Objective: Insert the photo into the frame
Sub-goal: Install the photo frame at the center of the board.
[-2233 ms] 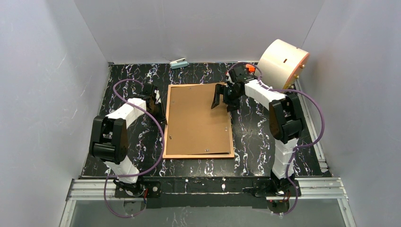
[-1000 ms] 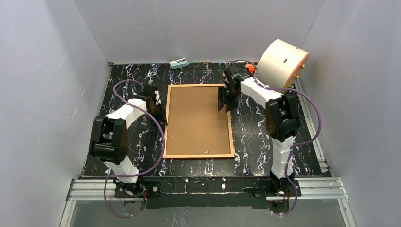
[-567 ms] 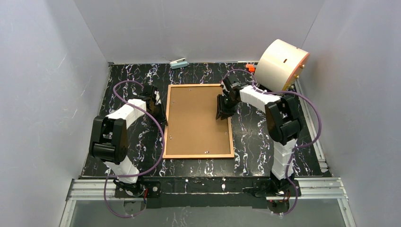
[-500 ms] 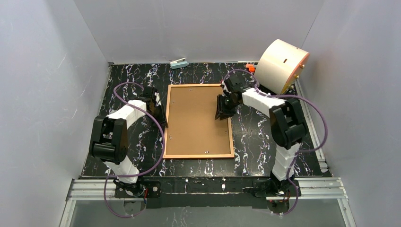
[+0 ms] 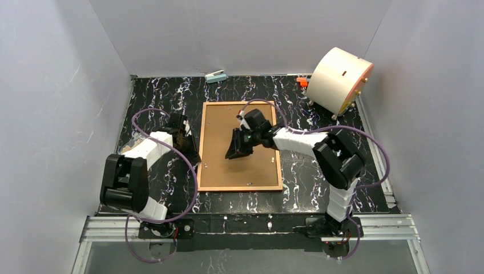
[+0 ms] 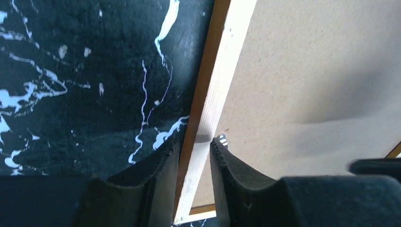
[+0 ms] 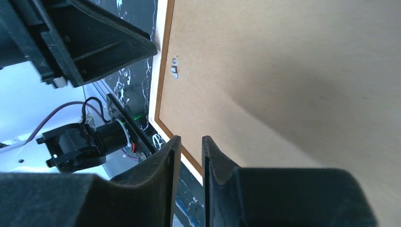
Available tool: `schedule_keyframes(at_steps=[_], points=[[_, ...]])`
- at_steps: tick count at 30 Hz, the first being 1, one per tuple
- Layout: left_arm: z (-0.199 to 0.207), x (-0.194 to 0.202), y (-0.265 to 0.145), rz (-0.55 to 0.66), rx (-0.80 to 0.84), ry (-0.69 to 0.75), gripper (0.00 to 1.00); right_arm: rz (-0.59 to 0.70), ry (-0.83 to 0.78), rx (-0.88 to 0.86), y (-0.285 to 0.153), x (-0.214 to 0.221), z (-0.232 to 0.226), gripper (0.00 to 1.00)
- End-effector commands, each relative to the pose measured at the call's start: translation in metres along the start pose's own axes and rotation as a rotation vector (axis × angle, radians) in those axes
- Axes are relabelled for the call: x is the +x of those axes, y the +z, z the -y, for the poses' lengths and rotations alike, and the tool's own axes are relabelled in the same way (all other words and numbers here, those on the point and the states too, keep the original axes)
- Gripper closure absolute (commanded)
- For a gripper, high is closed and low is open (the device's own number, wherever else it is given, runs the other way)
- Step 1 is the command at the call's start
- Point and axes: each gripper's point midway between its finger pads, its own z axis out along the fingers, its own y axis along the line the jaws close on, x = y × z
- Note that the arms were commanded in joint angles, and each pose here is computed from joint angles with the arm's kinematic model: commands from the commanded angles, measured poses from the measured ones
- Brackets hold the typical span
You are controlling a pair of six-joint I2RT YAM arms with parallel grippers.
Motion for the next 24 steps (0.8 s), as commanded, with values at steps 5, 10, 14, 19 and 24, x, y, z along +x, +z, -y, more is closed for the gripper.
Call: schedule_keyframes(at_steps=[5,10,14,19,24], points=[[-0.004,0.017,-0.011,0.014,0.014,-0.02,0.72,0.011,0.038,-0.074,0.05,0.005,-0.036,0.65],[-0.005,0.028,-0.005,-0.028,0.031,-0.026,0.75,-0.01,0.057,-0.076,0.071,0.015,-0.042,0.71],[-0.004,0.035,-0.001,-0.06,0.047,-0.026,0.77,-0.023,0.078,-0.058,0.086,0.023,-0.04,0.73],[-0.004,0.037,0.0,-0.066,0.046,-0.027,0.83,-0.031,0.094,-0.046,0.099,0.026,-0.038,0.75],[-0.004,0.038,0.0,-0.07,0.048,-0.027,0.89,-0.035,0.096,-0.038,0.106,0.028,-0.036,0.77]])
